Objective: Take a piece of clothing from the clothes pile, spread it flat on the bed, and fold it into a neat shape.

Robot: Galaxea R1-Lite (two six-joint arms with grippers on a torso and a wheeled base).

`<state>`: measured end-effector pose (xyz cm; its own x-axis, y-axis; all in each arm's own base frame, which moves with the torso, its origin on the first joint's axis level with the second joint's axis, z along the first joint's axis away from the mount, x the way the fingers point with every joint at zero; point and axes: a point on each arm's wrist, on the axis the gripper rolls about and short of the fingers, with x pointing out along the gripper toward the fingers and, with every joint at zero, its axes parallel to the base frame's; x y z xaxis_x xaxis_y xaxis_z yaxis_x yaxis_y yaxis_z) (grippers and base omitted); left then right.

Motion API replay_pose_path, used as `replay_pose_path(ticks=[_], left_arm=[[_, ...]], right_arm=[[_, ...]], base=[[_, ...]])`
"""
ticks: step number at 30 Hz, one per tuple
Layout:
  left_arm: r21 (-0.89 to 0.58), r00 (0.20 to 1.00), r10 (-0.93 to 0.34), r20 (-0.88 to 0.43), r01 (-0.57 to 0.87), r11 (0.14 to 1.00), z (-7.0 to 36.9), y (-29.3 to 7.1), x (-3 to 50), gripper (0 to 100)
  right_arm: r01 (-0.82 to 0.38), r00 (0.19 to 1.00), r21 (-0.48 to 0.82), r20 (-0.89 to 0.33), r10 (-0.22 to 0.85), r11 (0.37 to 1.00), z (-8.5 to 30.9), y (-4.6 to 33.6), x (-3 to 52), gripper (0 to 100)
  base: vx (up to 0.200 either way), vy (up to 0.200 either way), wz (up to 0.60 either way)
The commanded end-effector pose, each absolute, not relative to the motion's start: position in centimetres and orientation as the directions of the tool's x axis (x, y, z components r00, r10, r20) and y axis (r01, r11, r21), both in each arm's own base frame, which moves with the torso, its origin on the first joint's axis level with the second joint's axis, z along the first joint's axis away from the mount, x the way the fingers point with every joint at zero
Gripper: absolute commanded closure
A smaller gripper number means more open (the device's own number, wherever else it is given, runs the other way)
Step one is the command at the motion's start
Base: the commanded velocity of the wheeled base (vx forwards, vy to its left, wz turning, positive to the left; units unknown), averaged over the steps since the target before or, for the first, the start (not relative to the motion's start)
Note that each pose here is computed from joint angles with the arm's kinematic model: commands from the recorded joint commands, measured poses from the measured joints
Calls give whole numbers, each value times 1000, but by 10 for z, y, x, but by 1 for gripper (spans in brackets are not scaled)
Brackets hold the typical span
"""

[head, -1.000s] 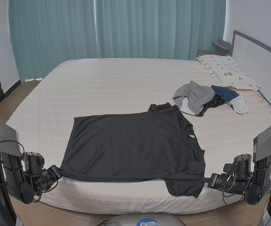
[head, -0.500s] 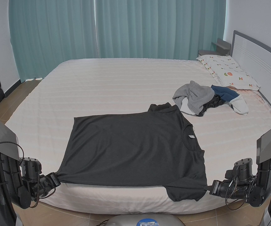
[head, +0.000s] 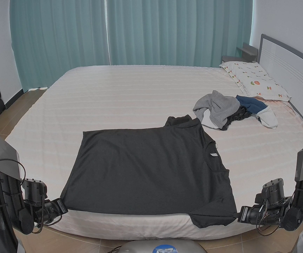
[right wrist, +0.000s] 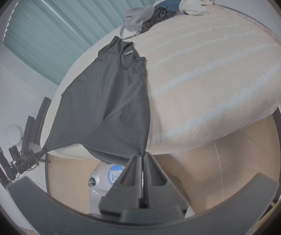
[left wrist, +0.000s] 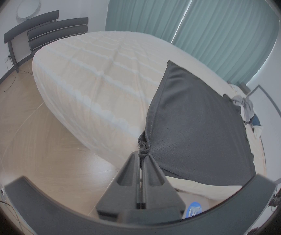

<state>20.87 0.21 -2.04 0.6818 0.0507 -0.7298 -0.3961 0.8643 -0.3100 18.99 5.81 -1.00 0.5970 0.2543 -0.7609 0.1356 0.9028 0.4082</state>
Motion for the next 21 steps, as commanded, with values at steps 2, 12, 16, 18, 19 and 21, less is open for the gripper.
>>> replay_pose_path(ticks=[2, 12, 16, 18, 19, 21], left_arm=[[-276, 651, 47, -757, -384, 881, -11, 1, 197, 100], [-156, 551, 89, -830, -381, 911, -15, 1, 185, 100], [-132, 528, 92, -844, -372, 919, -12, 0, 180, 100], [-117, 505, 88, -858, -360, 926, -10, -1, 176, 100], [-114, 501, 88, -861, -359, 926, -11, -1, 176, 100], [-78, 455, 85, -887, -329, 941, -11, -1, 170, 100]], right_arm=[[135, 588, 395, -770, 248, 909, -7, 56, 184, 100], [120, 525, 337, -820, 228, 934, -2, 52, 171, 100], [104, 508, 318, -832, 224, 942, 0, 51, 167, 100], [105, 498, 312, -839, 221, 944, 0, 51, 166, 100], [106, 497, 311, -839, 221, 944, 0, 51, 166, 100], [105, 477, 297, -852, 214, 949, -1, 50, 164, 100]], base=[[0, 0, 0], [0, 0, 0], [0, 0, 0], [0, 0, 0], [0, 0, 0], [0, 0, 0]])
